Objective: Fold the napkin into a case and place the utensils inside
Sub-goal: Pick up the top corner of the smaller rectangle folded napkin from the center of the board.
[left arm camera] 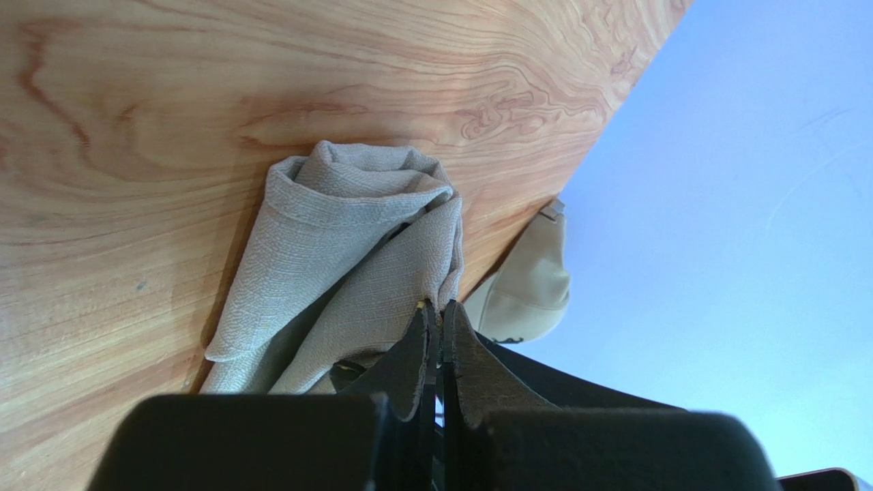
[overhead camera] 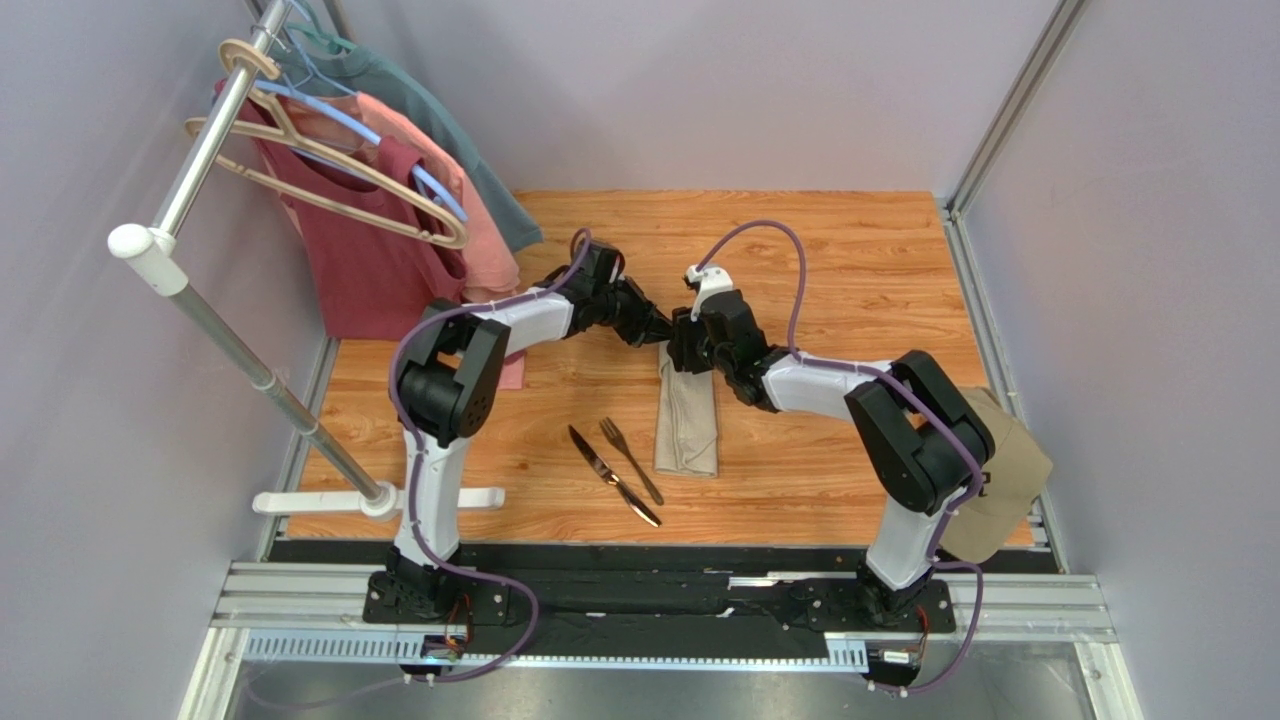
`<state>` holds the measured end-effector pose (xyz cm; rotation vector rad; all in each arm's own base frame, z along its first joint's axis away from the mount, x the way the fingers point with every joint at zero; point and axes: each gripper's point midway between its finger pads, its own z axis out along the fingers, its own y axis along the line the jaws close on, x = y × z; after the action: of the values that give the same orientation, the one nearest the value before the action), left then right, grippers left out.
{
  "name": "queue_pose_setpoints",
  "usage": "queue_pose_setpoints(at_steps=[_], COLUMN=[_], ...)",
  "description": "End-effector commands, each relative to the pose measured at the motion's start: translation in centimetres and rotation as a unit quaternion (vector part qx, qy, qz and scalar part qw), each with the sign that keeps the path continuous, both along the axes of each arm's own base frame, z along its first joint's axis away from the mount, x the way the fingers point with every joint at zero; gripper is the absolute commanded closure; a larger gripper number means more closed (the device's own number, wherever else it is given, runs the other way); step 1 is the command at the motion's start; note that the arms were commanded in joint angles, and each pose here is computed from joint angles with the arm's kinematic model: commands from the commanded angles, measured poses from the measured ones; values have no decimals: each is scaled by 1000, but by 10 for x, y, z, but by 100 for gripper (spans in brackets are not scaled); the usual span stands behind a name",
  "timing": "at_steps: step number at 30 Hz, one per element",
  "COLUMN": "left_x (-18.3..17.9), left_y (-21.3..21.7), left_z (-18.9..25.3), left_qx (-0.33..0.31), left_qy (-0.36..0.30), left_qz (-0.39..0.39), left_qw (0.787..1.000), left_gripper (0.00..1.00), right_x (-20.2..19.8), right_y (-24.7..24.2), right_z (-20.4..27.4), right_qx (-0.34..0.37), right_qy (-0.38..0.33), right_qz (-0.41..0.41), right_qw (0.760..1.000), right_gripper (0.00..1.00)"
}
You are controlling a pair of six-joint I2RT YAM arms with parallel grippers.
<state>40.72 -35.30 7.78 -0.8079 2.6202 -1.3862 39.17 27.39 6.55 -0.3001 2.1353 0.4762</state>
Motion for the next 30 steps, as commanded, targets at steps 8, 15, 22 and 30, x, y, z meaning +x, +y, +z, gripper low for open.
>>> queue_pose_setpoints(at_steps=[8,15,22,30], left_x=[2,0,-1,-4], left_y=[0,-1,-1,1], left_z=[44,52,54,41], left_qx=[-44,-52,-52,-33], left_qy=[-2,2,0,-8], left_qz=[32,40,42,30], left_qw=[998,998,998,999], left_gripper=[100,100,100,100], right_x=[3,0,3,1], right_y=[12,13,10,9], right_z=[13,7,9,11], right_qx=[46,40,38,31], right_qy=[-24,-23,-23,-17], right_qz=[0,-1,-11,12], right_qw=[999,999,999,999], right_gripper=[60,61,85,100])
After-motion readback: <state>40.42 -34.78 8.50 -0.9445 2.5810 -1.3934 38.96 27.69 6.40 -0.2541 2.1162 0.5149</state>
